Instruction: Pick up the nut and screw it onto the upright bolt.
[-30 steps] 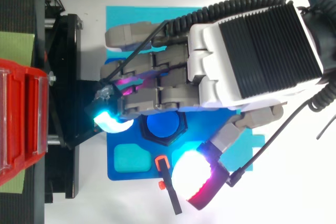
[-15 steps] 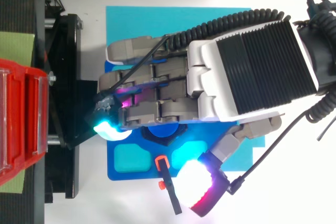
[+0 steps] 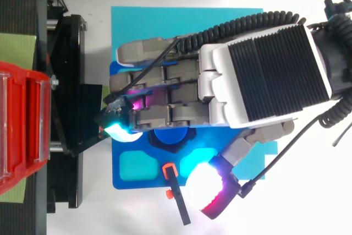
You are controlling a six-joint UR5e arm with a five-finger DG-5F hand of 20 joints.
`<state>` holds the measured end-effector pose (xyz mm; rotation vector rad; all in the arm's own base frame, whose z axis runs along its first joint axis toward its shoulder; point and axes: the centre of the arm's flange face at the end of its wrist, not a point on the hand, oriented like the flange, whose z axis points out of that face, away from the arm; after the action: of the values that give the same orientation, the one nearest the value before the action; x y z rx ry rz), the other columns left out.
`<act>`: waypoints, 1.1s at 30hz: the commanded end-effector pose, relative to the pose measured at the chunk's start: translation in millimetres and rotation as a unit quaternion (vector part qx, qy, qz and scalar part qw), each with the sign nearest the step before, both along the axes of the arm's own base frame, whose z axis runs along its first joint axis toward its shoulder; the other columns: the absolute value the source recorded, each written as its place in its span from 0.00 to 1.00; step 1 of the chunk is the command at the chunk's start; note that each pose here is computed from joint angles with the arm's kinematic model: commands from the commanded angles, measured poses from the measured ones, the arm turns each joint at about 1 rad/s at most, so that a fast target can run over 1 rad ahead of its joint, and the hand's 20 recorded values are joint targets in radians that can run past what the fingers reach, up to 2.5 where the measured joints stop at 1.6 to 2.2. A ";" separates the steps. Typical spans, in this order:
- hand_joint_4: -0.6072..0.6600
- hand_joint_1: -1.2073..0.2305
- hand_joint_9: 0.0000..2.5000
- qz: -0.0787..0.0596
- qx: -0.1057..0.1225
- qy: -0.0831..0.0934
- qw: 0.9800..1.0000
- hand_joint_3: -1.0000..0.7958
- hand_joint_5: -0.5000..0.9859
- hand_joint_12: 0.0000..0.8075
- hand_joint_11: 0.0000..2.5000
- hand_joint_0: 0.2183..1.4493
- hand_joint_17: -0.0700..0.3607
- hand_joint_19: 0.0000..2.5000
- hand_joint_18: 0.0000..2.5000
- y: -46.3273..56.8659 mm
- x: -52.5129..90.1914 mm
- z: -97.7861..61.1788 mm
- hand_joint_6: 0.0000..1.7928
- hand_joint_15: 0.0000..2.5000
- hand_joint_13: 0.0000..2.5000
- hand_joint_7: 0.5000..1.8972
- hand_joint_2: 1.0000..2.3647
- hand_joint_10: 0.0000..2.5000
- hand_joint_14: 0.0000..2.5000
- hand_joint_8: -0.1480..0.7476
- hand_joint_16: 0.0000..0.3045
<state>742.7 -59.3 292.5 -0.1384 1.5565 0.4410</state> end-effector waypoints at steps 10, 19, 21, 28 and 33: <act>0.69 0.71 0.28 -0.005 -0.007 0.012 1.000 0.28 0.28 0.26 0.00 0.23 0.25 0.00 0.00 -7.6 -3.6 -3.1 0.28 0.00 0.17 0.28 0.00 0.00 0.00 0.45 0.05; 0.67 0.70 0.31 -0.010 -0.008 0.016 1.000 0.28 0.30 0.24 0.00 0.25 0.23 0.00 0.03 -15.6 -5.1 -3.8 0.28 0.00 0.20 0.47 0.00 0.00 0.00 0.45 0.04; 0.65 0.70 0.32 -0.012 -0.009 0.015 1.000 0.28 0.30 0.24 0.00 0.25 0.22 0.00 0.04 -17.8 -5.0 -3.1 0.28 0.00 0.21 0.51 0.00 0.00 0.00 0.46 0.04; 0.62 0.69 0.38 -0.014 -0.009 0.015 1.000 0.28 0.33 0.22 0.00 0.26 0.21 0.00 0.07 -23.2 -5.9 -3.7 0.29 0.00 0.24 0.71 0.00 0.00 0.00 0.47 0.03; 0.60 0.68 0.40 -0.017 -0.009 0.015 1.000 0.28 0.33 0.20 0.00 0.26 0.20 0.00 0.09 -26.6 -6.4 -3.8 0.34 0.00 0.26 0.61 0.00 0.00 0.00 0.47 0.02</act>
<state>736.7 -83.8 288.9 -0.1214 1.5892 0.4076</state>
